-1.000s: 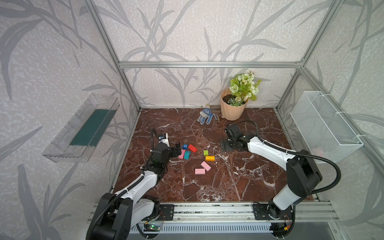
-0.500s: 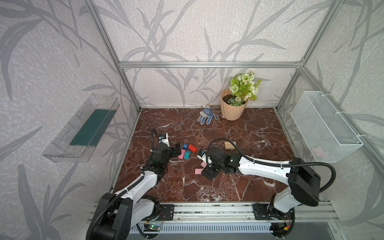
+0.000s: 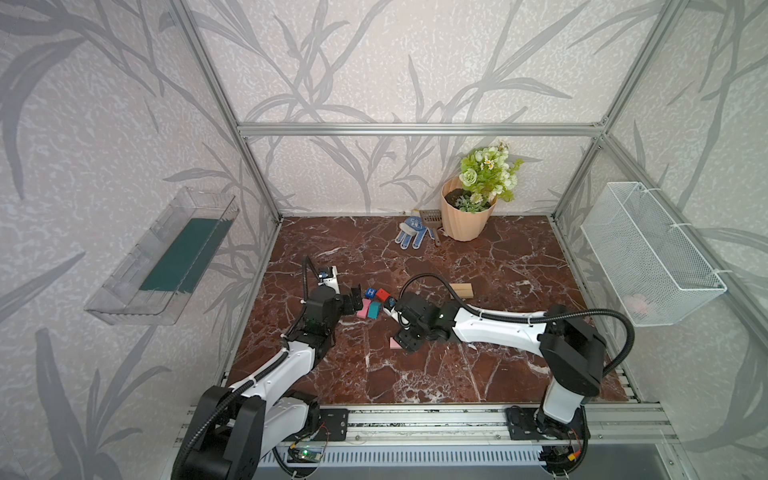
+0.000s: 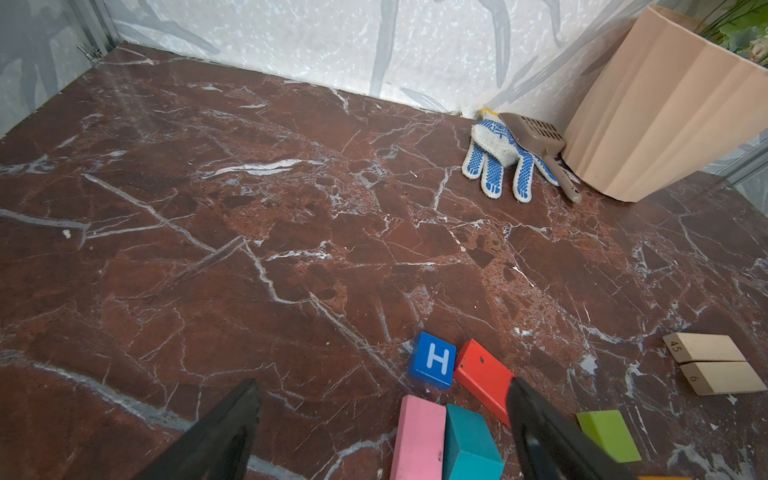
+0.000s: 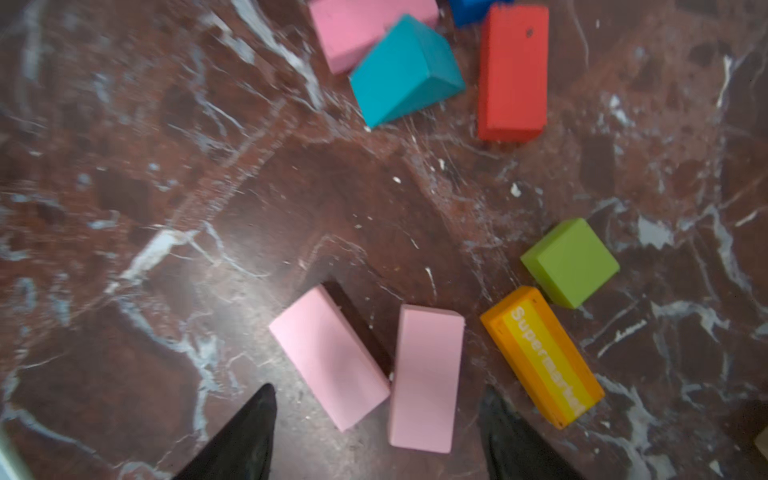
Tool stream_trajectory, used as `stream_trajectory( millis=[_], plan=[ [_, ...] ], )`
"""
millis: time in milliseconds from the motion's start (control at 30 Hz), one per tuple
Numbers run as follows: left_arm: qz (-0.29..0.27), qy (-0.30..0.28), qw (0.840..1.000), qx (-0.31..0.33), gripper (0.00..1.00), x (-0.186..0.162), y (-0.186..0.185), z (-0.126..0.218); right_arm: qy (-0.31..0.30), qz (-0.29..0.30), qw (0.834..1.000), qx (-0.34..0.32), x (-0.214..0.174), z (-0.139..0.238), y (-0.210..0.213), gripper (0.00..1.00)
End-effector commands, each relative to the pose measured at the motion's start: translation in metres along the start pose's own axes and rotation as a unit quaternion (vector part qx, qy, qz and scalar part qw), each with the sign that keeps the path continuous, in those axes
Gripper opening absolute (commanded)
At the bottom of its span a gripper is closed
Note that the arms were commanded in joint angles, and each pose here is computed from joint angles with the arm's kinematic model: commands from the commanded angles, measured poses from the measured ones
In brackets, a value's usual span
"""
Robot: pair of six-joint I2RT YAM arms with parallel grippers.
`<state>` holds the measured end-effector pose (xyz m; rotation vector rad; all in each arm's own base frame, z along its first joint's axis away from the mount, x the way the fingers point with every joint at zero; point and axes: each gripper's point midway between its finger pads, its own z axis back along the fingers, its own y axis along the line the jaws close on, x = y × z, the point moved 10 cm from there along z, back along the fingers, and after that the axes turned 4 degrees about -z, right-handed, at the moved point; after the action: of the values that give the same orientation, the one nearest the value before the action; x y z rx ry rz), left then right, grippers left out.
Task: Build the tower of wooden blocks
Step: 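Move the right gripper over the pink bars in the block pile, then grasp the upright pink bar with the right gripper and lift it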
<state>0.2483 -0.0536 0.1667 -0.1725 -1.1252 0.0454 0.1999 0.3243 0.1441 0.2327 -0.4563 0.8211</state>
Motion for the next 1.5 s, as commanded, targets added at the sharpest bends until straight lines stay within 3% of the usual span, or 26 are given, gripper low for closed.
stream_trajectory(
  millis=[0, 300, 467, 1467],
  plan=[
    [-0.007, -0.016, 1.000, 0.002, 0.93, 0.004, -0.001, 0.001, 0.045, -0.015, 0.998, -0.032, -0.008, -0.011, -0.005, 0.72],
    [-0.009, -0.014, 1.000, 0.002, 0.93, 0.004, -0.002, 0.001, 0.061, -0.051, 0.996, -0.044, -0.009, -0.019, -0.022, 0.56],
    [-0.009, -0.018, 1.000, 0.002, 0.93, 0.003, -0.001, 0.002, 0.045, -0.081, 0.995, -0.031, -0.008, -0.016, -0.032, 0.55],
    [-0.008, -0.026, 1.000, 0.001, 0.93, 0.002, -0.001, 0.007, 0.099, -0.093, 0.990, -0.036, -0.018, -0.041, -0.028, 0.40]
  ],
)
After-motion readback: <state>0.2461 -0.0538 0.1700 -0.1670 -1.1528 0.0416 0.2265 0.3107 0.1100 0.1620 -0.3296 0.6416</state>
